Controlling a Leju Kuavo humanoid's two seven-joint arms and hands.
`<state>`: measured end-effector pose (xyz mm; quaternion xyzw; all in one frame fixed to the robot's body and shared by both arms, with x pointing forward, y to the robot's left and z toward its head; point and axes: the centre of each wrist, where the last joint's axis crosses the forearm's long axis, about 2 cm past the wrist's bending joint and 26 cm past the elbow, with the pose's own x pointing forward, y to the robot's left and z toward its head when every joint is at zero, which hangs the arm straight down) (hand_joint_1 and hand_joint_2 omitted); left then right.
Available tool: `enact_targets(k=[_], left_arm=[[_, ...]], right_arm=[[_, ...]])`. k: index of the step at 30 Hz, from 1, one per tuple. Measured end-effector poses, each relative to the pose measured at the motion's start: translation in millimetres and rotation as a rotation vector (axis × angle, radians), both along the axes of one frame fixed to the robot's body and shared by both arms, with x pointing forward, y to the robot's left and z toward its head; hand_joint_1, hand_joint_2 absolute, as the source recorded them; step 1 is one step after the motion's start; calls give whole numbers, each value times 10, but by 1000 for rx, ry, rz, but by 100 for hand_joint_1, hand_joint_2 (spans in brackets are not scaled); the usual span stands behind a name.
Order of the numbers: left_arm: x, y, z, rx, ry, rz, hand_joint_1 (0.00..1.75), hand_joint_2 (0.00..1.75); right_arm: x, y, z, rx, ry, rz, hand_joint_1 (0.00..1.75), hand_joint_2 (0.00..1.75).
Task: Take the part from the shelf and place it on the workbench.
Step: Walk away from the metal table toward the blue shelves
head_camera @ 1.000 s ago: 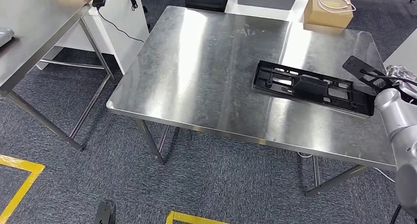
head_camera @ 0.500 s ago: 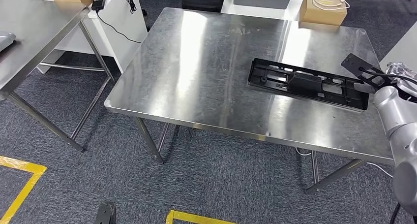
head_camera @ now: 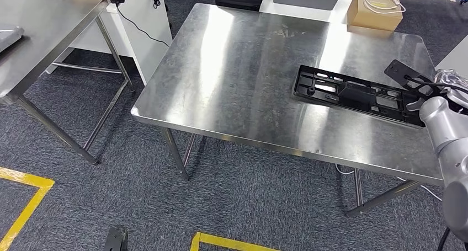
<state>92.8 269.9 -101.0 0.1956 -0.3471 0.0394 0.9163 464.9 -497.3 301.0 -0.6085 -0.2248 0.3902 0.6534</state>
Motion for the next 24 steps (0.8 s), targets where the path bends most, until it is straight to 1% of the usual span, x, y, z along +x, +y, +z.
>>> enact_targets(k=[4, 8, 24], left_arm=[[0, -5, 0, -1, 2, 1, 0, 0], [-1, -7, 0, -4, 4, -1, 0, 0], [0, -13, -1, -22, 1, 8, 0, 0]], right_arm=[[7, 17, -2, -8, -5, 2, 0, 175], [8, 21, -1, -19, -12, 2, 0, 0], [9, 46, -38, -32, -14, -3, 0, 0]])
